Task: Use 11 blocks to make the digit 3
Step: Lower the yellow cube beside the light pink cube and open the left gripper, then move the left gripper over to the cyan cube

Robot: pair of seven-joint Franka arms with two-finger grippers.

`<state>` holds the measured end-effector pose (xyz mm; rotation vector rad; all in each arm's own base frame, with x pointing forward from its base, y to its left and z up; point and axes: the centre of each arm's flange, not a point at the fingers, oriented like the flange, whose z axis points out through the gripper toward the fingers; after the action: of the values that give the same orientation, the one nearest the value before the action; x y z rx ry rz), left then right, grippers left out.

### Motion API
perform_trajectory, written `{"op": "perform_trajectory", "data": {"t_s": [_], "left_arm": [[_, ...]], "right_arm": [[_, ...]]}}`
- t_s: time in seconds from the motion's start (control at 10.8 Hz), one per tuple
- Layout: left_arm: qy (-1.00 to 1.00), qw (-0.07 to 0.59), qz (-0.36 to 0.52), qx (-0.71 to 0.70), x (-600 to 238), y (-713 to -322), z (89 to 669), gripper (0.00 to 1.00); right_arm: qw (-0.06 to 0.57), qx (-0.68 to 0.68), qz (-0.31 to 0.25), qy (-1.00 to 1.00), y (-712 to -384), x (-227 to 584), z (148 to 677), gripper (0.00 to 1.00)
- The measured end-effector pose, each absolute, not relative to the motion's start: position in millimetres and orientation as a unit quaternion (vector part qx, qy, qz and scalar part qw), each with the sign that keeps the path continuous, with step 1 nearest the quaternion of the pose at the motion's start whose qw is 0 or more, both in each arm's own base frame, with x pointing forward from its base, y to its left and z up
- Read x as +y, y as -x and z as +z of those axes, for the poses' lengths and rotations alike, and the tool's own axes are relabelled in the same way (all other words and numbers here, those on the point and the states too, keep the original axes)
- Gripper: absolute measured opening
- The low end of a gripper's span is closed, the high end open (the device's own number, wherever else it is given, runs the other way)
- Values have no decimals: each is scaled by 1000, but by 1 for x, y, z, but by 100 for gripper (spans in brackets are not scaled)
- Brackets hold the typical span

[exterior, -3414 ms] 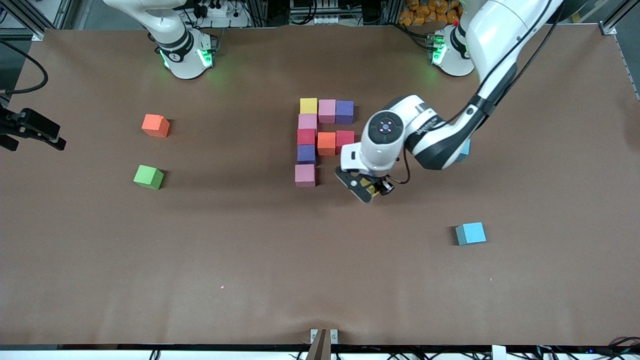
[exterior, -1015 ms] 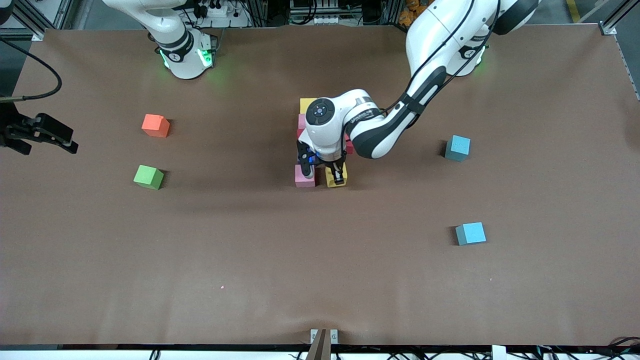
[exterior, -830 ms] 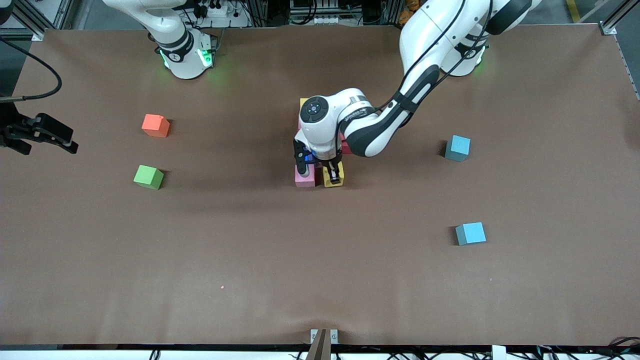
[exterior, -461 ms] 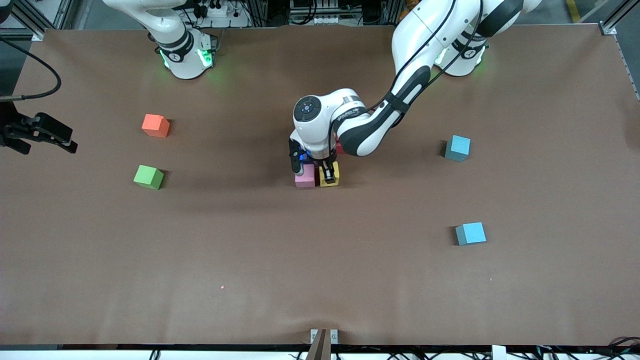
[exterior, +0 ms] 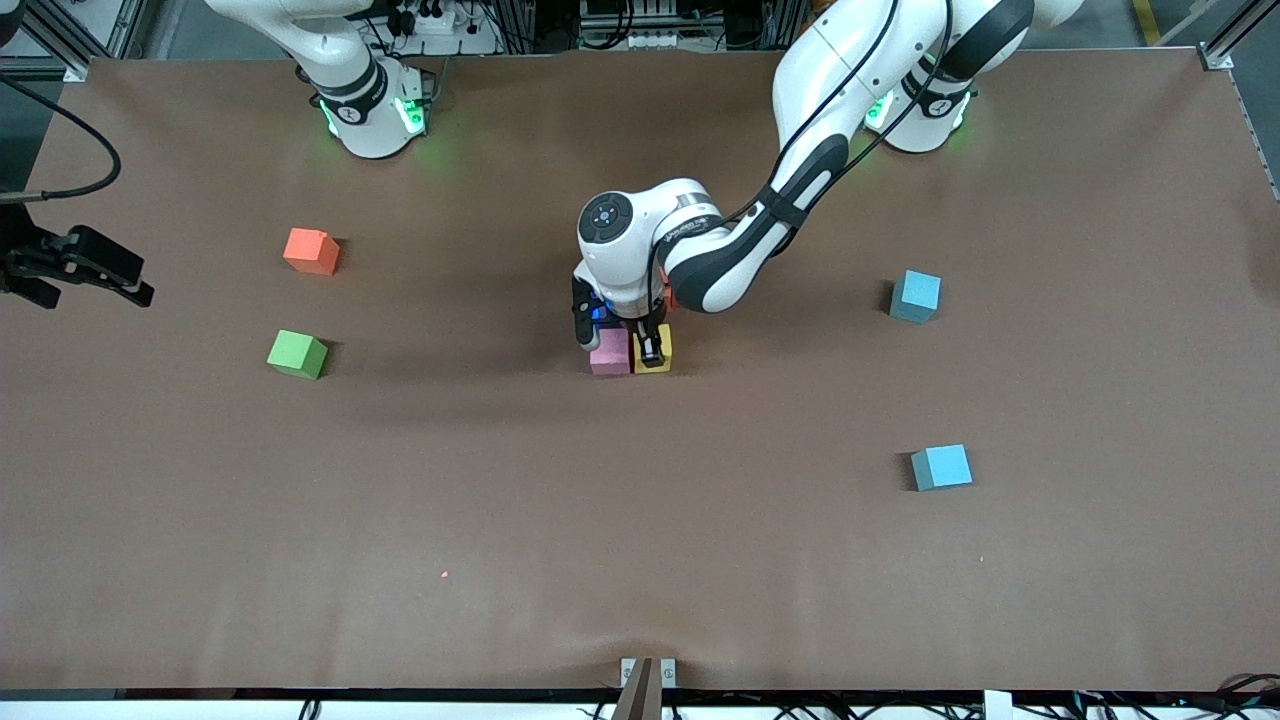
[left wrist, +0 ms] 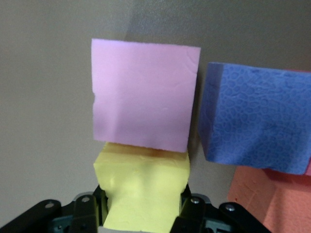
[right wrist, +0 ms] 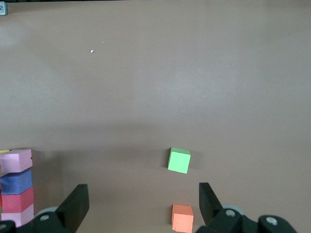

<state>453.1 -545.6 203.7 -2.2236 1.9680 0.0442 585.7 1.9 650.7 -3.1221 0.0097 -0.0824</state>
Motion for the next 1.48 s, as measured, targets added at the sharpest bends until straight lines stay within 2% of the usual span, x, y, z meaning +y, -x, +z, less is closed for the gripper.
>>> {"op": "perform_trajectory", "data": {"t_s": [0.37,0.46,0.65,0.74,1.11,1.48], "left_arm": [[746,86,15,661,-548,-453,203,56],[746,86,16,661,-548,-453,201,67],[745,84,18,661,-549,-452,195,93],[746,85,18,660,-549,-454,197,100],[762,83,23,642,-537,-476,226,100],[798,71,18,598,-496,-518,288,100]], "right_arm": [[11,-8,-40,999,-588,15,653,100],[11,-14,-41,999,-589,22,653,100],[11,-14,-41,999,-589,22,653,100],[11,-13,-41,999,-589,21,653,100],[11,-13,-42,999,-588,21,654,100],[12,-13,-40,999,-582,21,660,100]]}}
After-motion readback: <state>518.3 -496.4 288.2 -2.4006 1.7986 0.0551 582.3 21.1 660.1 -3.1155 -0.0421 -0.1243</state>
